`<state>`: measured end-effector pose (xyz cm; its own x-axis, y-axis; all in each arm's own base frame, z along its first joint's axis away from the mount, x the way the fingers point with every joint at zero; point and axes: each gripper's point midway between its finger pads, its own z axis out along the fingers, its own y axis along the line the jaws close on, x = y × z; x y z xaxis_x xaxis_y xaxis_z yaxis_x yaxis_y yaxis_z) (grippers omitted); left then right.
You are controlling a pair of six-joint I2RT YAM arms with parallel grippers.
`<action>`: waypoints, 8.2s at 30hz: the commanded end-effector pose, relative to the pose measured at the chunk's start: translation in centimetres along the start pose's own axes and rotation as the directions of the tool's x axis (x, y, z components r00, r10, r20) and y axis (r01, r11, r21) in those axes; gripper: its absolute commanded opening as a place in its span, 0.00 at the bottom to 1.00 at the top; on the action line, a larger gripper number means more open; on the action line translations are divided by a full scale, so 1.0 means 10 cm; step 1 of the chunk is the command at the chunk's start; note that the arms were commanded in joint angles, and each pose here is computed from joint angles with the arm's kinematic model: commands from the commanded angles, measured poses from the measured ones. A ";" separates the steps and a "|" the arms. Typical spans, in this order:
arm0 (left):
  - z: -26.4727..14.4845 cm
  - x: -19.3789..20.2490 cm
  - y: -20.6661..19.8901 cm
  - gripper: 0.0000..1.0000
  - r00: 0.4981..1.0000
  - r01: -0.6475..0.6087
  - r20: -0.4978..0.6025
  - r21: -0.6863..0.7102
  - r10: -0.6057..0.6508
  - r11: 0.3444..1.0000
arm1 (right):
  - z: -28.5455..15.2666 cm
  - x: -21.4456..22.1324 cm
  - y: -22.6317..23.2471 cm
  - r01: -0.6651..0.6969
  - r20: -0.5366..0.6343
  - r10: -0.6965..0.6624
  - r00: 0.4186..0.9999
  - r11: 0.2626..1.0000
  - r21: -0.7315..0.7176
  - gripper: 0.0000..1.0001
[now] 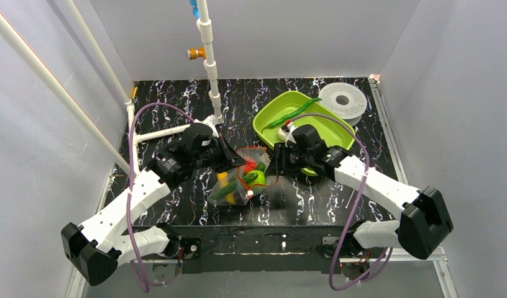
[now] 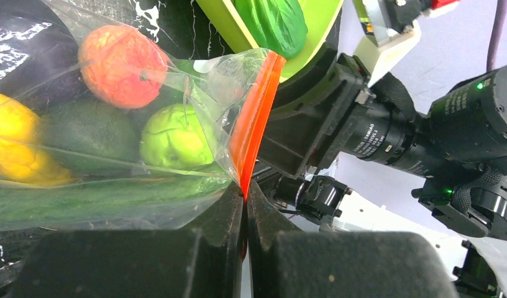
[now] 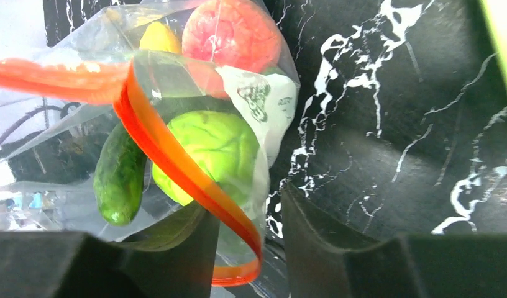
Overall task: Place the food in the zip-top bag and seal the zipper
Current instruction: Adjust the zipper food storage bag at the center of the board, then zip the zipper food storage bag at the center of the board.
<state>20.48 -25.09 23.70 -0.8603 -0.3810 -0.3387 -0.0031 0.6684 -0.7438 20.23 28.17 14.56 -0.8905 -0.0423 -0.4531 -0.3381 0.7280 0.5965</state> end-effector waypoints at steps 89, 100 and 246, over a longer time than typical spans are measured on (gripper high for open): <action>-0.57 -0.36 0.08 0.00 0.951 0.203 0.263 -0.139 -0.162 0.969 | -0.78 -0.43 1.07 0.469 0.386 -0.364 0.848 0.853 -0.226 0.98; -0.73 -0.47 0.17 0.00 0.784 0.527 0.382 0.005 -0.489 0.850 | -0.59 -0.03 1.55 0.746 0.606 -0.555 0.570 0.659 -0.098 0.91; -0.33 0.20 -0.61 0.05 0.684 -0.675 0.061 0.432 0.727 0.598 | -0.73 -0.17 1.44 0.489 0.348 -0.351 0.869 0.503 -0.713 0.01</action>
<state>16.95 -28.44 28.63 -0.5965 0.2087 -0.7750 0.7822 0.3675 -0.5031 14.23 33.66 26.77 -0.5905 -0.0977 -0.8011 -0.7928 -0.1158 0.5985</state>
